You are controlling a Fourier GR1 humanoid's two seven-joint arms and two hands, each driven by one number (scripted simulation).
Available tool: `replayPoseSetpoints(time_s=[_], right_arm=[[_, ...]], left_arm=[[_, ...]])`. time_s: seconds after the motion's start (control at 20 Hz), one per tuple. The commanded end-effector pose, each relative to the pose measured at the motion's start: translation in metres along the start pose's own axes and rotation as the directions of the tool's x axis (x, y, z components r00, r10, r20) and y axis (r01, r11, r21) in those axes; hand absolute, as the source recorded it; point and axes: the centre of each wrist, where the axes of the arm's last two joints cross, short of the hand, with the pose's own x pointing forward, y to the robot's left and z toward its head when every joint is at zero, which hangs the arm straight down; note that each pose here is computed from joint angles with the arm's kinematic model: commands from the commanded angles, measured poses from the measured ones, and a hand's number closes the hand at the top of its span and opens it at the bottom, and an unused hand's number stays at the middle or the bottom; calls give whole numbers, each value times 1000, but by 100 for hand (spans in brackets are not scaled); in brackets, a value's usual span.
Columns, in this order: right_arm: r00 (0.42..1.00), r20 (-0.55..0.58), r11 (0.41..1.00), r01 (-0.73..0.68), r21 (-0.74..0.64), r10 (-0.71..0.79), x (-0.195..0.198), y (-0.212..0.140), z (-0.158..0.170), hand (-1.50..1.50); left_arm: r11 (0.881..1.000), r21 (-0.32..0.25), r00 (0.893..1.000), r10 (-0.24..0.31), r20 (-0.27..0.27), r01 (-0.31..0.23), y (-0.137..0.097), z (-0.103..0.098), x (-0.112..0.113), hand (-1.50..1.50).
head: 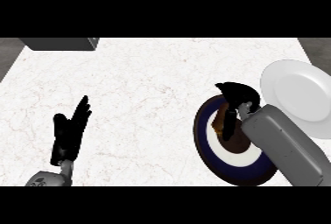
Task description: Pick the sweet potato from the plate and place it in the plate
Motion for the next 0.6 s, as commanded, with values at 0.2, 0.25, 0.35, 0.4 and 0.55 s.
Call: replayPoseSetpoints(time_s=[0.2, 0.25, 0.35, 0.4, 0.55], right_arm=[[1000, -27, 998, -14, 62, 16, -11, 12, -9, -150], [999, -24, 998, -22, 55, 24, 14, 7, -11, -150], [999, -27, 997, -26, 78, 28, -3, 10, -16, -150], [999, -21, 996, -37, 75, 39, -3, 5, -25, -150], [999, -32, 995, -31, 90, 34, -4, 30, -23, -150]], left_arm=[[1000, -4, 1000, -2, -4, 2, -2, 0, 0, 0], [1000, 15, 1000, 0, -2, 0, -6, 3, -15, 0], [1000, -19, 1000, -2, -1, 2, 3, 28, -19, 0], [1000, -1, 999, 0, 32, 0, 8, 4, -16, 0], [1000, 20, 1000, 7, -12, -7, 5, -3, -7, 0]])
